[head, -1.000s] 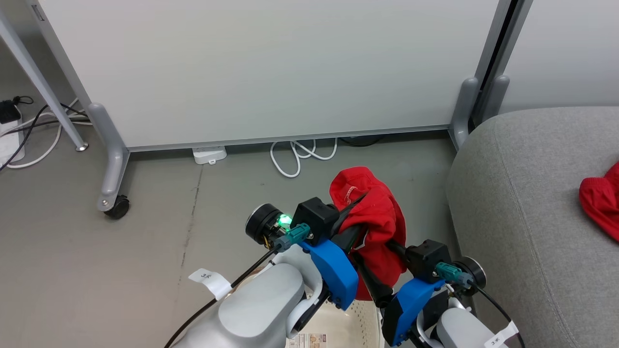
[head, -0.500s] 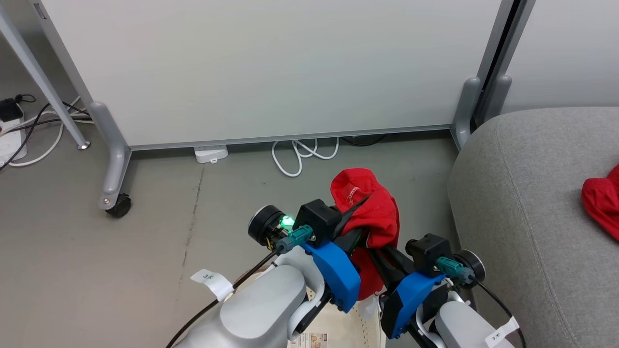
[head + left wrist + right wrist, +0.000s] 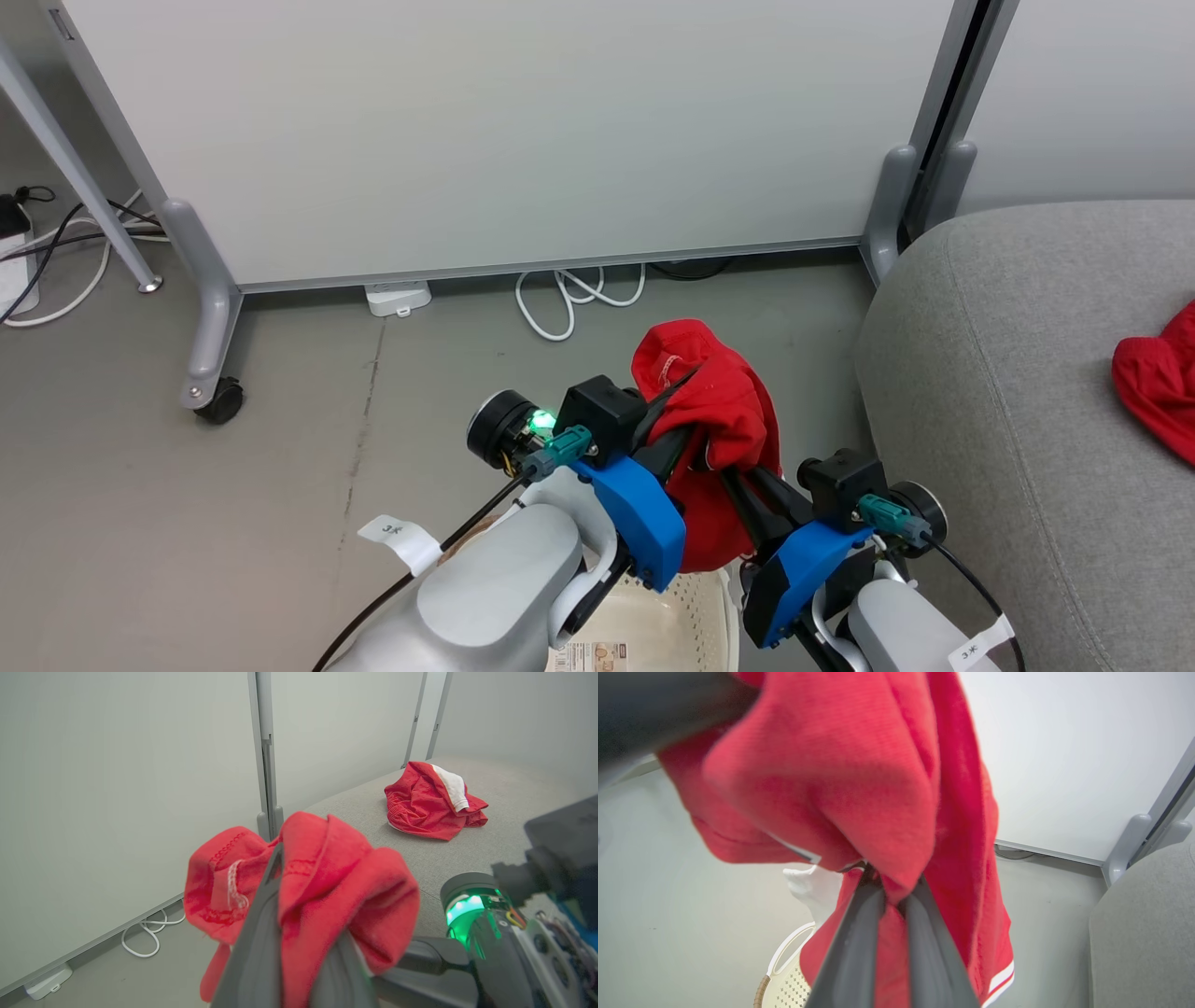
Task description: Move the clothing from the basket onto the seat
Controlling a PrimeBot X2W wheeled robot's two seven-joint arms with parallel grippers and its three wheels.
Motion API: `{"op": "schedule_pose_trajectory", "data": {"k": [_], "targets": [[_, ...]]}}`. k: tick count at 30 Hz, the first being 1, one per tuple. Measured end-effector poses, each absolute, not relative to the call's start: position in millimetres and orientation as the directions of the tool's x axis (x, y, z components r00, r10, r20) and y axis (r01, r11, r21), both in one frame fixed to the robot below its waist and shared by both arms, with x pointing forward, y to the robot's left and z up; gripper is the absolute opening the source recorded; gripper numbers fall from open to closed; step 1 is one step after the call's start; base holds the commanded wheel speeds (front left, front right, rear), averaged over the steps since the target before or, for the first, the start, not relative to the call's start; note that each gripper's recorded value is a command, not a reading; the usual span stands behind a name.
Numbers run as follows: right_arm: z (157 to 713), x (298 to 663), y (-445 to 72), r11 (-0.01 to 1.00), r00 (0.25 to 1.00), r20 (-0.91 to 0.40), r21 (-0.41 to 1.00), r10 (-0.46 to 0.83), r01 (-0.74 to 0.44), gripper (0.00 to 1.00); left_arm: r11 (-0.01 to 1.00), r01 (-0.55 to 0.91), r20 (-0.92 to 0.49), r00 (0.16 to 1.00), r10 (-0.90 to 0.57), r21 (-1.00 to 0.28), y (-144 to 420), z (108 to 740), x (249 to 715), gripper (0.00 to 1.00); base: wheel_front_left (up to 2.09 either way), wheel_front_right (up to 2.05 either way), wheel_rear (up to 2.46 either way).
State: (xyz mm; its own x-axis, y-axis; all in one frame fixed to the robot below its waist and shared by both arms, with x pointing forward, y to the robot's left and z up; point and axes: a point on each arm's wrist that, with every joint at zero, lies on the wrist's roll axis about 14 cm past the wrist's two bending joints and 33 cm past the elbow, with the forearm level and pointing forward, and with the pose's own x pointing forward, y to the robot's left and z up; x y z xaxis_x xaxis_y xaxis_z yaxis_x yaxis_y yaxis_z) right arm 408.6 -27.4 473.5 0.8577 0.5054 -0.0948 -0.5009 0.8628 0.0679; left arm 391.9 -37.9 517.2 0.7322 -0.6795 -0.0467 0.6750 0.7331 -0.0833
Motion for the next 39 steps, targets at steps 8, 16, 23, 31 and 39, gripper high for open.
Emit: {"op": "schedule_pose_trajectory", "data": {"k": [8,16,23,31,39], "targets": [[474.3,408.8,-29.6,0.866,0.862,-0.09,0.069,0.499,-0.495,0.0,0.728,0.681,-0.046,0.727,-0.685,-0.076,-39.4,517.4,391.4,0.19,0.0,0.0,0.0],[476.8,408.1,-29.7,0.866,0.863,-0.082,0.064,0.499,-0.495,0.0,0.726,0.685,-0.038,0.725,-0.688,-0.062,-40.0,520.3,389.5,1.0,0.0,0.0,0.0],[477.8,407.2,-29.8,0.866,0.862,-0.081,0.061,0.5,-0.496,0.0,0.726,0.685,-0.034,0.725,-0.687,-0.06,-40.0,521.7,388.4,1.0,0.0,0.0,0.0],[477.8,406.8,-30.7,0.867,0.864,-0.081,0.06,0.498,-0.494,0.0,0.727,0.684,-0.033,0.726,-0.687,-0.061,-40.2,521.9,388.2,1.0,0.0,0.0,0.0],[479.3,410.2,-38.8,0.88,0.878,-0.07,0.061,0.474,-0.47,0.0,0.767,0.636,0.008,0.77,-0.638,-0.085,-28.2,526.5,393.4,1.0,0.0,0.0,0.0]]}}
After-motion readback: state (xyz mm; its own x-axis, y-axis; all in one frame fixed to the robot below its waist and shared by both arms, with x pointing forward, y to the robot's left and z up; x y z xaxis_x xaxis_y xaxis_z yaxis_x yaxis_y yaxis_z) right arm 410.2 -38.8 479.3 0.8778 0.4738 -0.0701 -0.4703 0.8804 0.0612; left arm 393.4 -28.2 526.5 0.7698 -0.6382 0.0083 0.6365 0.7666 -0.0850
